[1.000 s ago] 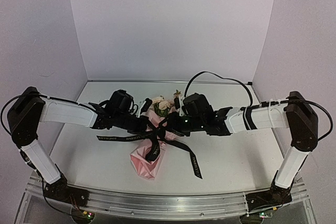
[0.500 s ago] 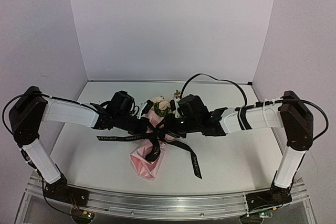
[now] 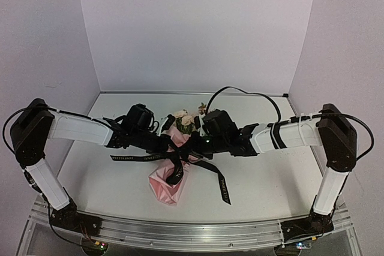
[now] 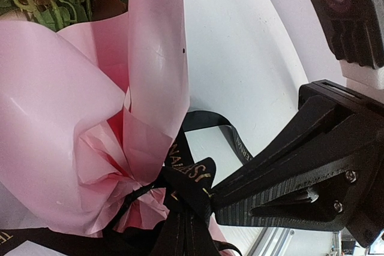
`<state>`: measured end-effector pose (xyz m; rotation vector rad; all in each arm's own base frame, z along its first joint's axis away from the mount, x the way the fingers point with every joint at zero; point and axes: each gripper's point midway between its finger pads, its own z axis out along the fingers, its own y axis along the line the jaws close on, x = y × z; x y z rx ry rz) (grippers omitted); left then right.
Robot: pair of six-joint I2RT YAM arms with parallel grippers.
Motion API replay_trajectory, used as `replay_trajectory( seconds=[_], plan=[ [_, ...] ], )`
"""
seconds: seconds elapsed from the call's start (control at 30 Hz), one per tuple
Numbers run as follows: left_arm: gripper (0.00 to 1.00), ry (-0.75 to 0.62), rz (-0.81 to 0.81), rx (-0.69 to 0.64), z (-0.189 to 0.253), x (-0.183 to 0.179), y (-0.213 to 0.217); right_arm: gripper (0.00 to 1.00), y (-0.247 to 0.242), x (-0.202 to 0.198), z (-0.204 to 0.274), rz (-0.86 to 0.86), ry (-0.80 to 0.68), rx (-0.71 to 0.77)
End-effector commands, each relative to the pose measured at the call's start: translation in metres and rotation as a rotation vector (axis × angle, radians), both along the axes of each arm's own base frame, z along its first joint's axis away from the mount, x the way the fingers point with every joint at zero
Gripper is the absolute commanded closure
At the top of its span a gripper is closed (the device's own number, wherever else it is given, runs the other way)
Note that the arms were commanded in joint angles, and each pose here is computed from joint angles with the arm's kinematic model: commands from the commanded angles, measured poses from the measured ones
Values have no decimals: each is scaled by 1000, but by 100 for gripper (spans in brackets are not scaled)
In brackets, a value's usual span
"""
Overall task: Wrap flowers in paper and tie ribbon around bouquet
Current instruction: Cross the half-tied ribbon over the folded bouquet.
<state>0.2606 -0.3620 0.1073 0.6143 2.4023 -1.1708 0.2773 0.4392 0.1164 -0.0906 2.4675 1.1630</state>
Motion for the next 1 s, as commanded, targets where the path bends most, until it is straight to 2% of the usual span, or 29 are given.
replay_trajectory(
  seconds=[0.0, 0.23, 0.33, 0.43, 0.73, 0.97],
  plan=[
    [100, -59, 24, -30, 21, 12, -5, 100, 4, 2, 9, -3, -20, 7],
    [100, -57, 56, -33, 21, 14, 3, 100, -5, -2, 6, -7, -24, -12],
    [100, -53, 53, -39, 21, 14, 2, 97, 0, -5, 11, 14, -43, -7],
    [100, -51, 60, -38, 20, 15, 3, 100, -4, -5, 10, 4, -57, -30],
    [100, -60, 103, -62, 28, 19, 15, 100, -26, -9, -10, -48, -45, -88],
    [100, -52, 113, -79, 28, 18, 17, 100, -27, -9, -9, -45, -48, -87]
  ],
)
